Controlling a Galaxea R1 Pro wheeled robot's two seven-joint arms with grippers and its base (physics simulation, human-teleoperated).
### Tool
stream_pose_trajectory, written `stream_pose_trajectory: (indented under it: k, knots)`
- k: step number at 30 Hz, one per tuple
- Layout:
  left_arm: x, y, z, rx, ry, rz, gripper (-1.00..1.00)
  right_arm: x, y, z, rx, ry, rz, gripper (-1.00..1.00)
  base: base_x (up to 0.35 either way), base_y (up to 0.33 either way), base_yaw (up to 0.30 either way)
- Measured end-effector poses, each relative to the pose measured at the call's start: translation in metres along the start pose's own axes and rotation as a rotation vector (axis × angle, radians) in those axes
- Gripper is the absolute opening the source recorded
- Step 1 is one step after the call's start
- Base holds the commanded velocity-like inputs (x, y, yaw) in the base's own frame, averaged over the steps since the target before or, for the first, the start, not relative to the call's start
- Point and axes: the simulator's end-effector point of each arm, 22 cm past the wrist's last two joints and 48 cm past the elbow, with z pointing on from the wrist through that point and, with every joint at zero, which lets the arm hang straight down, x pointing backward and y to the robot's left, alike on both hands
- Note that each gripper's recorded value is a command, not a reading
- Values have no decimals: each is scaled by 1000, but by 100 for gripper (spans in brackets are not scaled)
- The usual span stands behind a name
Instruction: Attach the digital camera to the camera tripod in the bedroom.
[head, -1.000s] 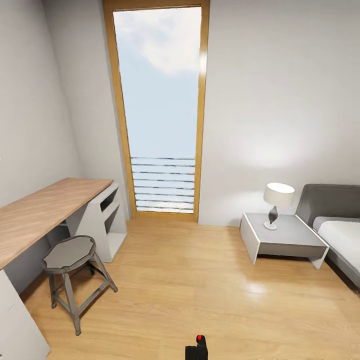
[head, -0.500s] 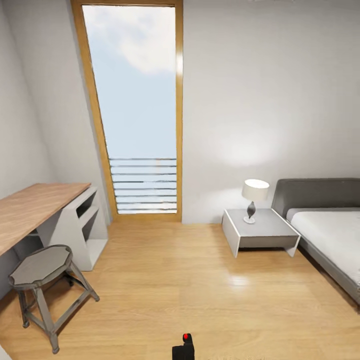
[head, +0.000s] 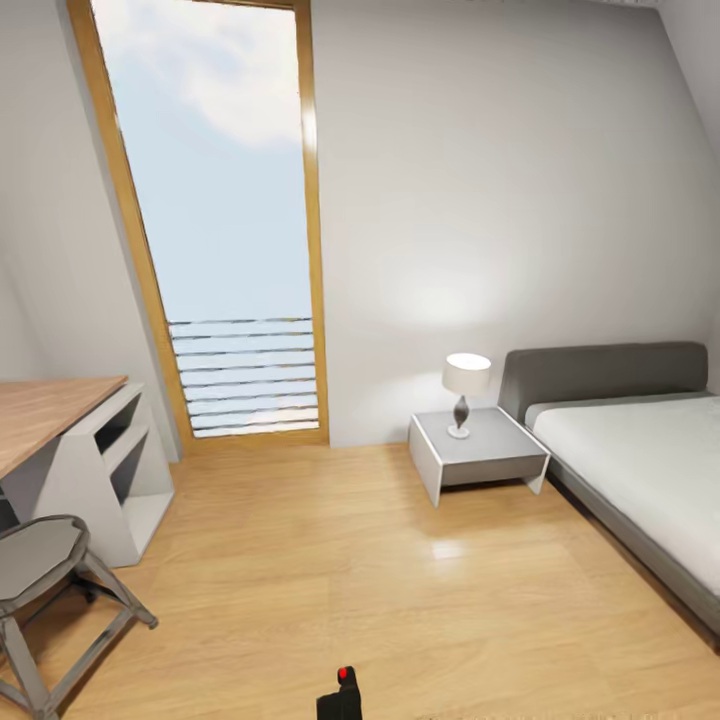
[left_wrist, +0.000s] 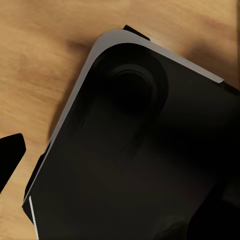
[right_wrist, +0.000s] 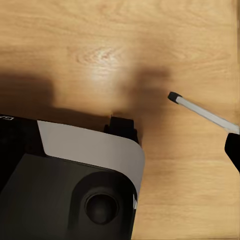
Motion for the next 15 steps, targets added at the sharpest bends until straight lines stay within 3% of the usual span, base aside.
stream_pose_trajectory:
  k: [15]
  knots:
    - [-1, 0, 0, 1, -2, 6, 100, 0, 1, 0, -1, 0, 0, 100, 0, 0, -266]
